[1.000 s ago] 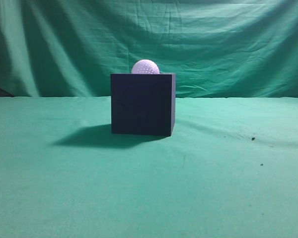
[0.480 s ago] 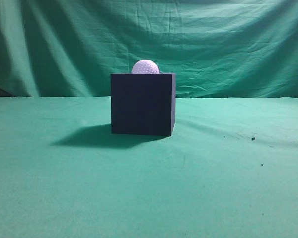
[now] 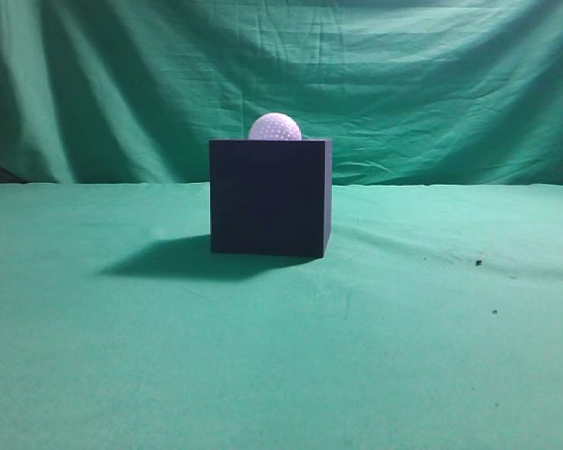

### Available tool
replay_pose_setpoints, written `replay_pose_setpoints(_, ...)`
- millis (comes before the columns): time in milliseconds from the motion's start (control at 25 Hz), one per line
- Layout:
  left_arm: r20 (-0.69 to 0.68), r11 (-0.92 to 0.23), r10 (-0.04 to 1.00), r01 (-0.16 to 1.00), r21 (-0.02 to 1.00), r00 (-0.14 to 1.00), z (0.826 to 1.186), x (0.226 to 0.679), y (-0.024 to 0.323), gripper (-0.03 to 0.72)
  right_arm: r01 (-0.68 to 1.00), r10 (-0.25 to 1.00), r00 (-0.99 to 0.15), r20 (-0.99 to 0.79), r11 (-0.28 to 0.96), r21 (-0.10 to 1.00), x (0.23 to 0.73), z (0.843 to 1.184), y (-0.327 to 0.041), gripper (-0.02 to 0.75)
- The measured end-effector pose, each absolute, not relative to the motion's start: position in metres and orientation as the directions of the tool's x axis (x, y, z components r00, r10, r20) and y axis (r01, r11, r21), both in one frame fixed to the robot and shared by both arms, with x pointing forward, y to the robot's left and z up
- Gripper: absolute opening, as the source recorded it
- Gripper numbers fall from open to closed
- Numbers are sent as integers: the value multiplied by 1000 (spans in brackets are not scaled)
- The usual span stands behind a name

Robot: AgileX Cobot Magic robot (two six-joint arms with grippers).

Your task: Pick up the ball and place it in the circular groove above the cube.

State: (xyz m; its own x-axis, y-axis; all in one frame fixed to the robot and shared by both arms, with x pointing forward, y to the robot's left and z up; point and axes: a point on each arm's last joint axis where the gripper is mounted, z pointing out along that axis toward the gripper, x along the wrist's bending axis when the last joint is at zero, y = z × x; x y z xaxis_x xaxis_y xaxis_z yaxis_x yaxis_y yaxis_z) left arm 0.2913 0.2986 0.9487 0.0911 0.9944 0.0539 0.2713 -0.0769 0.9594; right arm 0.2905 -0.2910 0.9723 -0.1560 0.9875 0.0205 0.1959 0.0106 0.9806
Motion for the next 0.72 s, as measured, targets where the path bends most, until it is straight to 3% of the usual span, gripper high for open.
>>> replay_pose_setpoints(160,54,-77,994,271,959,91,949,291,299,0,269,994,-91,62,-35,963,292,950,-293,0)
replay_pose_setpoints(720,54,-77,994,271,959,91,949,291,299,0,303,994,-81,74,-46,952,291,946,-293,0)
